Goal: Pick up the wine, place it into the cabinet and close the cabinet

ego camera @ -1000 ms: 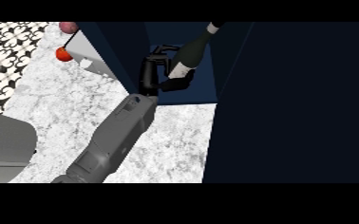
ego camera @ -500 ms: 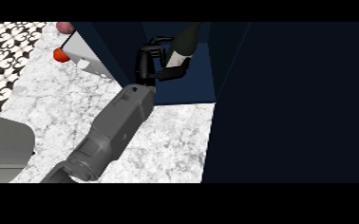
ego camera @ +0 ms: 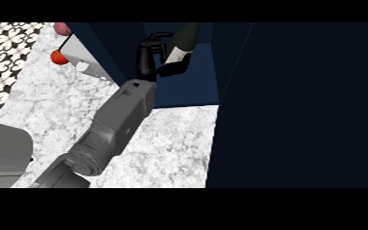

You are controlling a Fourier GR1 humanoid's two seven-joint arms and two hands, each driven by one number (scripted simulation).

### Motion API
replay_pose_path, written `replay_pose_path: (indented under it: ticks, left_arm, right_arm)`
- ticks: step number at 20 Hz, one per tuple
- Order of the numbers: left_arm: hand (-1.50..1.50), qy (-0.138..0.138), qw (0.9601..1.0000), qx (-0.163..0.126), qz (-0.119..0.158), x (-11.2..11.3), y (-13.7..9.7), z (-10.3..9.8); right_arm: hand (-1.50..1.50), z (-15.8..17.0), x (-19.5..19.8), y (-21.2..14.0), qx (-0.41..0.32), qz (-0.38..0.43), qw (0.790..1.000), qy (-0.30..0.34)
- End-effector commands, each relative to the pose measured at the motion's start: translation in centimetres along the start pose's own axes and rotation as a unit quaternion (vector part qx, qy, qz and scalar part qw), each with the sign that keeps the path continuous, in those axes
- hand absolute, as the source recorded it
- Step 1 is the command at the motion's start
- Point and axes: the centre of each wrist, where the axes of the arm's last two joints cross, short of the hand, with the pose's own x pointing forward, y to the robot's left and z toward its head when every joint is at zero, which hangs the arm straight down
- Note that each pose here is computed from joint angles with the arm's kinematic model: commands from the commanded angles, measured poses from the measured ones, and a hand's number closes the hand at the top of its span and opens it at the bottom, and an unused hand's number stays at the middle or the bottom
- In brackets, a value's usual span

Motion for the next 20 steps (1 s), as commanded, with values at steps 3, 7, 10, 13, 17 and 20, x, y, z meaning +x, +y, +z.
replay_pose_path:
  ticks: [3,7,10,13,17,20]
  left_arm:
    - [1.5,0.009,0.9988,0.013,-0.047,0.6,1.1,-1.6]
    - [1.5,0.025,0.9984,0.002,-0.051,-0.6,0.6,-0.1]
    - [1.5,0.029,0.9972,0.021,-0.066,-0.5,1.9,-0.9]
    - [1.5,0.04,0.9947,0.043,-0.085,-0.5,2.8,-1.4]
    - [1.5,0.061,0.9971,0.039,-0.024,-0.5,1.2,-0.6]
    - [1.5,0.074,0.9956,0.03,0.048,-1.0,1.9,-0.3]
  right_arm:
    - [-1.5,1.8,0.7,0.3,0.026,-0.009,1.0,-0.015]
    - [-1.5,0.7,1.3,0.6,0.028,-0.007,1.0,-0.003]
    - [-1.5,0.2,0.2,0.6,0.019,-0.015,1.0,-0.019]
    - [-1.5,0.6,0.6,0.4,0.031,-0.013,0.999,-0.024]
    - [-1.5,0.4,0.6,0.9,0.034,-0.019,0.999,-0.029]
    - [-1.5,0.5,0.3,-0.1,0.027,-0.012,0.999,-0.022]
